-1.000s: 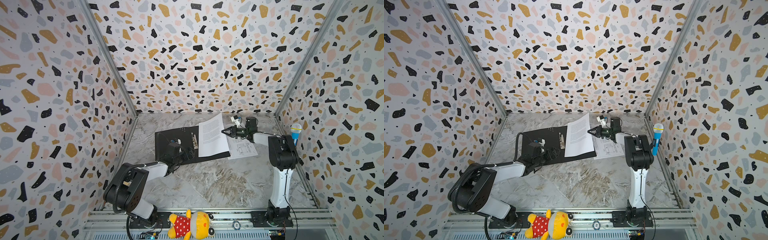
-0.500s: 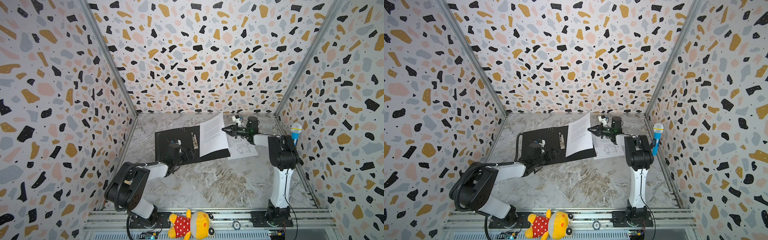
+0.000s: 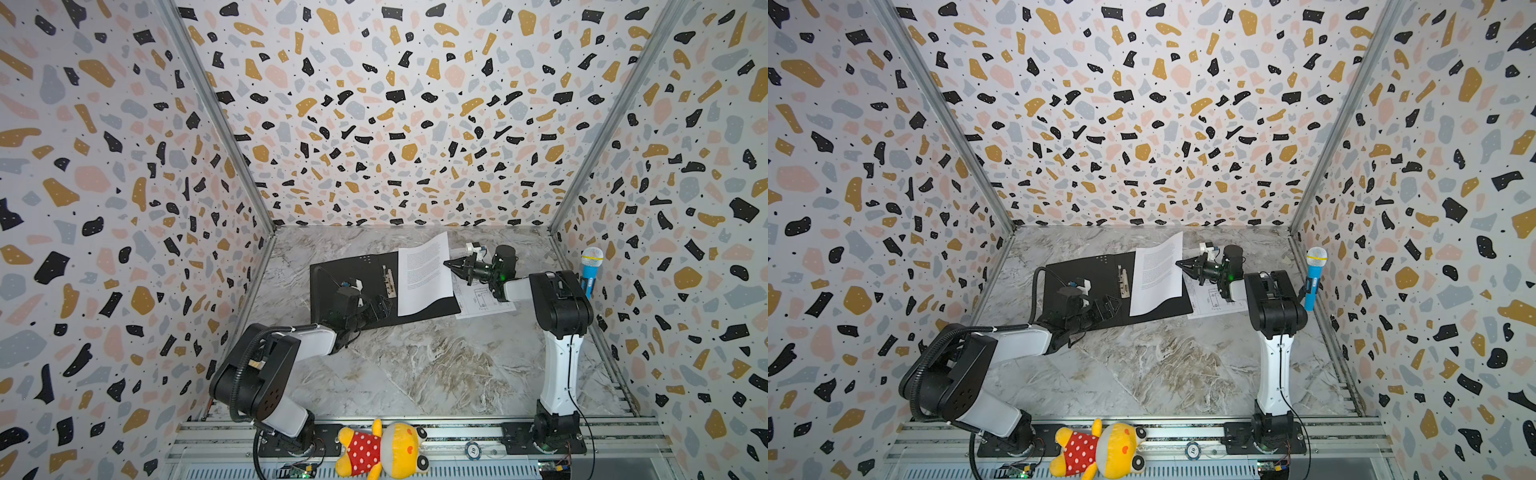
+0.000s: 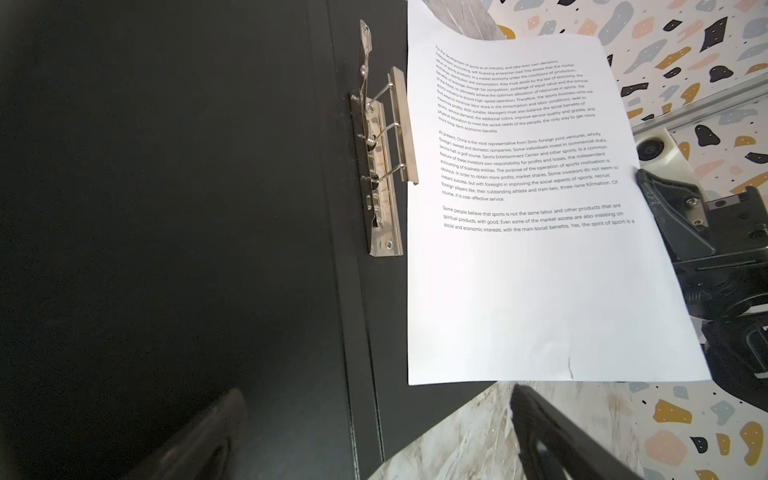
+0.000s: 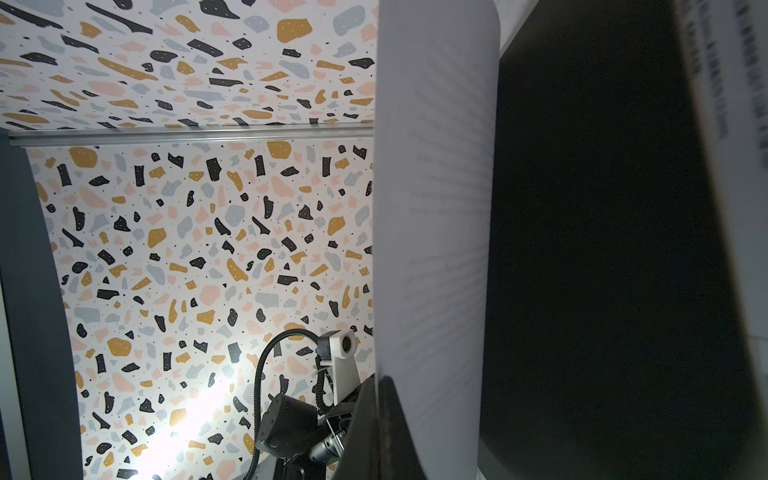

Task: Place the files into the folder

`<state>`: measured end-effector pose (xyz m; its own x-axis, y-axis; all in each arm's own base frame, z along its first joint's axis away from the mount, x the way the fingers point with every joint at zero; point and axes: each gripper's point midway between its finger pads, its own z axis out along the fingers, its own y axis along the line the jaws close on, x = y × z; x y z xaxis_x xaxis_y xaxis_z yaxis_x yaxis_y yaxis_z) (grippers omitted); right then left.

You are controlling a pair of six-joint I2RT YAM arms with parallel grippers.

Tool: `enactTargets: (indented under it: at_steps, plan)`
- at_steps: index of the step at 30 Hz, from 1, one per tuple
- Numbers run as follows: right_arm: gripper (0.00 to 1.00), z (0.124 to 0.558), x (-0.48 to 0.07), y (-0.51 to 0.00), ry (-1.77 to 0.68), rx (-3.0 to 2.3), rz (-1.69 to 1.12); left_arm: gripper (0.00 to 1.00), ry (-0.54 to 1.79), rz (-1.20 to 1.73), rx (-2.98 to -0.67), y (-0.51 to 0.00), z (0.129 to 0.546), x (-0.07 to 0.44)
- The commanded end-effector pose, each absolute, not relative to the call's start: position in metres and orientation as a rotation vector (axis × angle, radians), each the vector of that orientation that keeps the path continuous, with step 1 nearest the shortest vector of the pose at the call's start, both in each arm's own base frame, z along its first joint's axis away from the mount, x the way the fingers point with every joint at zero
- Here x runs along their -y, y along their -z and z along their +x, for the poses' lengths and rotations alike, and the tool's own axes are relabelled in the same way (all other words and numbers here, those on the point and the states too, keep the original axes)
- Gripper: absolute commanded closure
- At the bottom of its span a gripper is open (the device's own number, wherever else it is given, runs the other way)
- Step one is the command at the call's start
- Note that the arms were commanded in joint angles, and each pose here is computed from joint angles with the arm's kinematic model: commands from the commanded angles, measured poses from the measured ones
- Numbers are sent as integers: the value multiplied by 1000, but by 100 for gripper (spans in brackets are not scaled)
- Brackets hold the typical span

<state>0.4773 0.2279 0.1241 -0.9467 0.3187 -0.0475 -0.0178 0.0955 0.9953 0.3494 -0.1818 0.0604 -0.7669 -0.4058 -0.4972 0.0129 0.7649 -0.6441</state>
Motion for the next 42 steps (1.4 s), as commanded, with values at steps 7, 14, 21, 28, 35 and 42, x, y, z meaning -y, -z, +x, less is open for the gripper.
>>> enactTargets:
  at_steps: [7,14,21,28,35,42]
  plan:
    - [100,474,-230,-126,-1927,-2129,279,0,870,-295,-2301,-58,352,183]
    - [100,469,-235,-141,-2045,-2029,340,0,861,-290,-2315,-52,351,182]
    - [100,473,-252,-180,-2050,-1995,234,0,858,-294,-2317,-49,351,182]
    - [100,472,-262,-233,-2053,-1939,99,0,881,-302,-2305,-50,350,183]
    - [100,468,-260,-254,-2047,-1906,49,0,886,-310,-2304,-47,348,182]
    - [100,459,-251,-185,-2081,-1953,226,0,889,-312,-2306,-46,345,182]
